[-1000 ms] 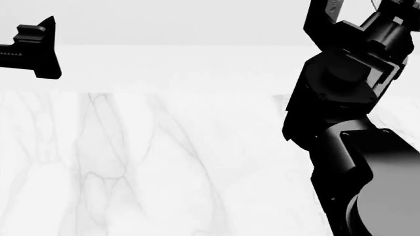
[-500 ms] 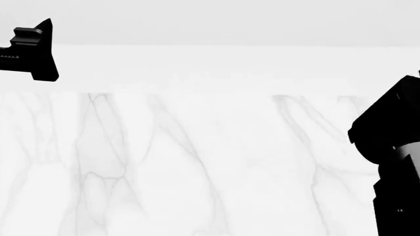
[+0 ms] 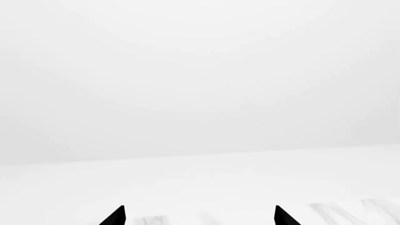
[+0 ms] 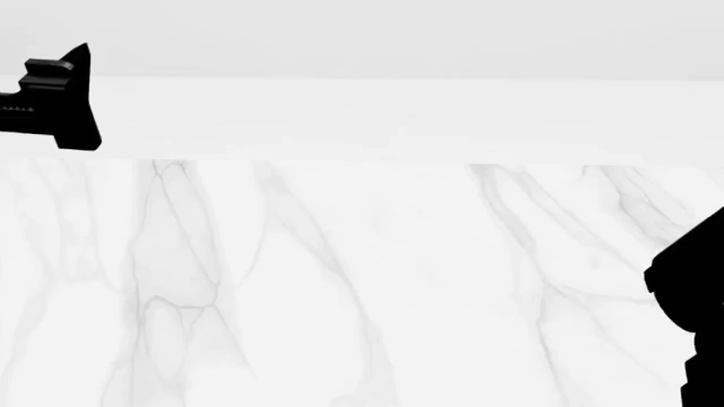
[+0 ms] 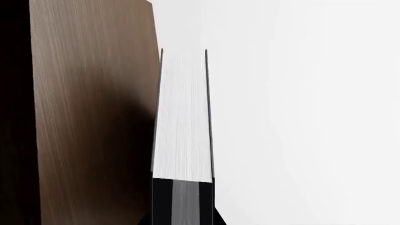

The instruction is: Pick up the book on the left and place it on top of the shelf.

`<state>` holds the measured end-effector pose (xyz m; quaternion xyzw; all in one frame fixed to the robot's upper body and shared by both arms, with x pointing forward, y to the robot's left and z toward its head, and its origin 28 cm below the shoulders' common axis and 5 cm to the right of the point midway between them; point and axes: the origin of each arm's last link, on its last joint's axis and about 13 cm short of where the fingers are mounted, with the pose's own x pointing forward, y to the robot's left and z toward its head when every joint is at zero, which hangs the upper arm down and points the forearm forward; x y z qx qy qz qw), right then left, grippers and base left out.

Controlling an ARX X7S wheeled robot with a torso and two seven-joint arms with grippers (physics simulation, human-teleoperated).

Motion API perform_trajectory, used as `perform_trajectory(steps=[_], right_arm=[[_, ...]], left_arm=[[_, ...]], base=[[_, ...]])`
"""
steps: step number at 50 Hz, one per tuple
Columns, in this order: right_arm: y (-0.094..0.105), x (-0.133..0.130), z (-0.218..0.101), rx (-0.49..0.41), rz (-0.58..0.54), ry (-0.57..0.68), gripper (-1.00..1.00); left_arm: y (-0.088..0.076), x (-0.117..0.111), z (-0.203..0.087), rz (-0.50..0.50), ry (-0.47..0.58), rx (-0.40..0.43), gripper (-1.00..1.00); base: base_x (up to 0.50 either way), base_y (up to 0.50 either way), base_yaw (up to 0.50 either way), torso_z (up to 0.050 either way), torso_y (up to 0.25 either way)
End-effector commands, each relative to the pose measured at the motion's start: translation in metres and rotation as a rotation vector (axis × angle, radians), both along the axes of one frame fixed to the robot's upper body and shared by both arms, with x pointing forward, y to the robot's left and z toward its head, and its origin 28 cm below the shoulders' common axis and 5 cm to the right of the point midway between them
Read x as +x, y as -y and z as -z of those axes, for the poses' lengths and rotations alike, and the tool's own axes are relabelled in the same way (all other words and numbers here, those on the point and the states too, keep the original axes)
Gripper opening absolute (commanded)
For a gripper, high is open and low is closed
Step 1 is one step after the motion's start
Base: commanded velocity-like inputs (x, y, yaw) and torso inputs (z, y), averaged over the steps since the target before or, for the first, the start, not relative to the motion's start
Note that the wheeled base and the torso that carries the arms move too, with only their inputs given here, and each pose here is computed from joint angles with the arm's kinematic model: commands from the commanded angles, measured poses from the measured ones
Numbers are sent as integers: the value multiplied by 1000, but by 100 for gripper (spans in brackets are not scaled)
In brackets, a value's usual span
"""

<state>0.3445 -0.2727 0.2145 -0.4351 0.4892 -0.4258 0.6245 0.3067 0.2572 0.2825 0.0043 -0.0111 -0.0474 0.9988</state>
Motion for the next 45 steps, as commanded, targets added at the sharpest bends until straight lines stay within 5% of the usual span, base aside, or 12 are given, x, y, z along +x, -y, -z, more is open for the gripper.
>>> perform_trajectory(steps=[1,16,17,34,45], right_arm=[[7,-5,3,-156,16,-54,-100],[6,-4,9,-125,4,-40,-100],[6,-4,9,-124,7,-30,100],[-2,6,3,-159,-72,20,100],[-34,39,-31,-177,-350,199,100]], left_arm=[[-1,-1,2,-4,-4,-1,100],[0,0,2,-2,-5,1,100],[0,0,2,-1,-5,0,100],[0,0,4,-1,-11,2,100],[1,2,6,4,-17,5,100]], base=[[0,0,0,0,0],[0,-1,-2,0,0],[0,0,-3,0,0],[0,0,0,0,1],[0,0,0,1,0]])
